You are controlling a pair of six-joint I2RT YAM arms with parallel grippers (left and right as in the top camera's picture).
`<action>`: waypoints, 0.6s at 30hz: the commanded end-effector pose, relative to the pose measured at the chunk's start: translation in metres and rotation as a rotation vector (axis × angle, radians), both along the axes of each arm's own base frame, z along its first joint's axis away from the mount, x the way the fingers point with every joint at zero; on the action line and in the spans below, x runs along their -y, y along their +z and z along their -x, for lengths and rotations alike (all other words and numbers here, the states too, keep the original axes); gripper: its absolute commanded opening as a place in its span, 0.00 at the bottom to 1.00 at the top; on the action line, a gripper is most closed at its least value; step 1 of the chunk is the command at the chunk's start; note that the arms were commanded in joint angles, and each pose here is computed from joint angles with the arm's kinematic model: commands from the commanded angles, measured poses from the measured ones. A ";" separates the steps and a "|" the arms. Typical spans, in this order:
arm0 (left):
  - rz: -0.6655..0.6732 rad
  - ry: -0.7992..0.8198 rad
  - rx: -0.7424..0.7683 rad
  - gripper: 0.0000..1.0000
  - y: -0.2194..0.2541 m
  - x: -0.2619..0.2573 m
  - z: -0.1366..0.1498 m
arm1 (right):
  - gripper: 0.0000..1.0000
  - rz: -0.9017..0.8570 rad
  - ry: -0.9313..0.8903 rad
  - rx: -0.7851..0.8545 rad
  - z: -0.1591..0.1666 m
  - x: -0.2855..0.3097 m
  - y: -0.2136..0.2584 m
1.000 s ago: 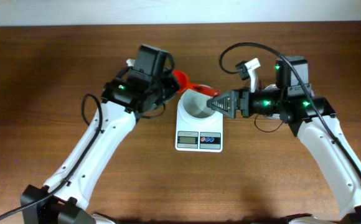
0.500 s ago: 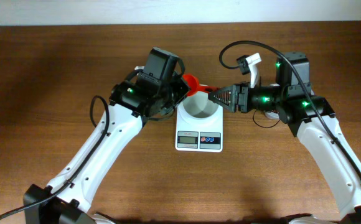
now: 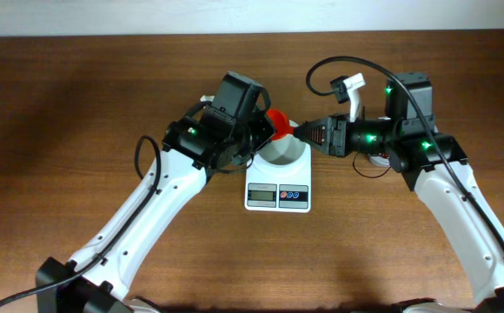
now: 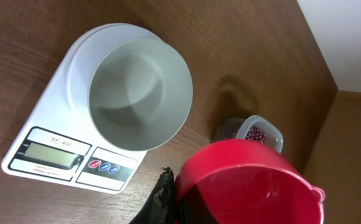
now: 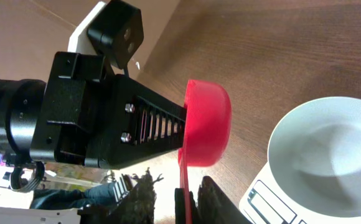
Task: Scoop item into bowl and weigh 50g on scale
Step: 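Hand the red scoop from the left gripper to the right gripper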
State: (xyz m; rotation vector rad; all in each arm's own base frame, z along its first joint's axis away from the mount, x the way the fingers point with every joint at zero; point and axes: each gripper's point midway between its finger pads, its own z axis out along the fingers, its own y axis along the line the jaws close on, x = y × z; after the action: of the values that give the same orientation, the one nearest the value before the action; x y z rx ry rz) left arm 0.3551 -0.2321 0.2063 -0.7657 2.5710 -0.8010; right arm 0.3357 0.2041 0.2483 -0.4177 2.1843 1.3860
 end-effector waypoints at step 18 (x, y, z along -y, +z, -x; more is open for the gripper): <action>0.029 0.008 0.028 0.99 0.015 0.002 -0.001 | 0.04 0.001 0.008 0.031 -0.001 -0.002 0.007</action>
State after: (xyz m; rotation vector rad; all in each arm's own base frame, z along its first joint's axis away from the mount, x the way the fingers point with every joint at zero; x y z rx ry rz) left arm 0.3556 -0.2323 0.2067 -0.7864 2.5655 -0.8077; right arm 0.3376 0.2030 0.2470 -0.4131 2.1874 1.3679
